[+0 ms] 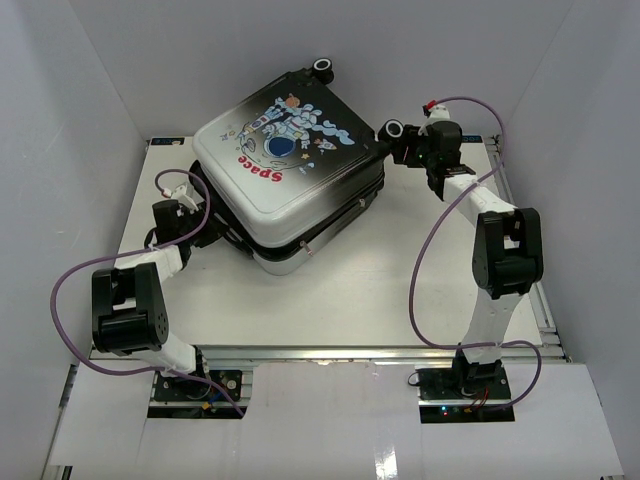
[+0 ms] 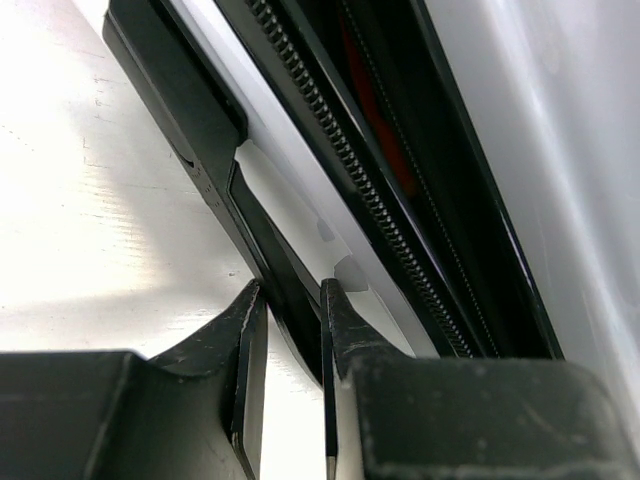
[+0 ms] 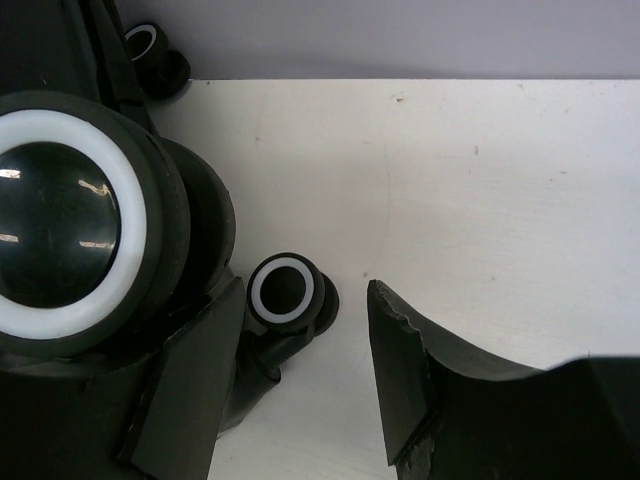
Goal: Pack the luggage
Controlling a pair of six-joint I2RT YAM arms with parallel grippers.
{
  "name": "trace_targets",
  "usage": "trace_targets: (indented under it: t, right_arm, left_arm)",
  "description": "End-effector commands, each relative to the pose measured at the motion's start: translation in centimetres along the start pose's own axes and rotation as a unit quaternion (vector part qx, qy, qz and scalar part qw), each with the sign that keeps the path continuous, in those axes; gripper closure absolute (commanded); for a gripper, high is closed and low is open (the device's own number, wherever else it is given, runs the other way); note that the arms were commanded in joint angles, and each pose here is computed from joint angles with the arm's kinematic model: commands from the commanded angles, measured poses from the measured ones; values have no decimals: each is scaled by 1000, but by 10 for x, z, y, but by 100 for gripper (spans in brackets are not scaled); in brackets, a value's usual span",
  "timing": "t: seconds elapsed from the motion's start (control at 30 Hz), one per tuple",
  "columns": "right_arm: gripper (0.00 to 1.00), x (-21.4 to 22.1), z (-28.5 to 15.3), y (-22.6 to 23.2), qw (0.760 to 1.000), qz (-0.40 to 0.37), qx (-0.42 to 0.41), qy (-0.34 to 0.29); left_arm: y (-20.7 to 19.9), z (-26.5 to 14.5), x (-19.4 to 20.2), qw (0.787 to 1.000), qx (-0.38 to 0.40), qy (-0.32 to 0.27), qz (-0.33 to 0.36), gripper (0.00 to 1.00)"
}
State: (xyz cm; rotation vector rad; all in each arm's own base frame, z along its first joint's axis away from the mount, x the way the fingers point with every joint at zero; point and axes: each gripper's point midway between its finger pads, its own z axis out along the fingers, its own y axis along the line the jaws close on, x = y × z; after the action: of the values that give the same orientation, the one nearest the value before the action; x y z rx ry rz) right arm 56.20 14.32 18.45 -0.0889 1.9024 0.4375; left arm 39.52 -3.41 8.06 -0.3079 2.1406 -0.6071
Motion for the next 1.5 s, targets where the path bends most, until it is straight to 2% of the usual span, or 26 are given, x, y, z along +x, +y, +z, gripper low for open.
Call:
trace_targets:
  t: [0.0,0.37,0.53,0.7,0.87,1.03,1.2,1.47]
  right_arm:
    - [39,-56,3,123,979,-45,-184,-79]
    - [37,37,22,113,981,17,-190,12]
    - [37,66,3,115,980,54,-188,41]
    - [37,98,-28,101,984,71,-150,57]
    - [36,100,-47,92,988,74,-124,53]
    - [36,91,-47,80,992,92,-81,41]
    - [39,99,-47,29,985,168,13,46]
    - [42,110,-73,-36,968,240,70,31]
  left_arm:
    - [-90,-12,-50,968,188,-66,151,100]
    - [-112,-19,-35,948,275,-36,158,100]
    - [-112,-28,-29,948,272,-40,163,100]
    - [-129,-46,-20,930,302,-54,201,100]
    - [-143,-48,-4,917,328,-27,225,100]
    - [-148,-55,4,910,348,-23,226,100]
    - [-157,-64,3,898,375,-29,231,100]
    - [-163,-73,11,882,408,-18,233,100]
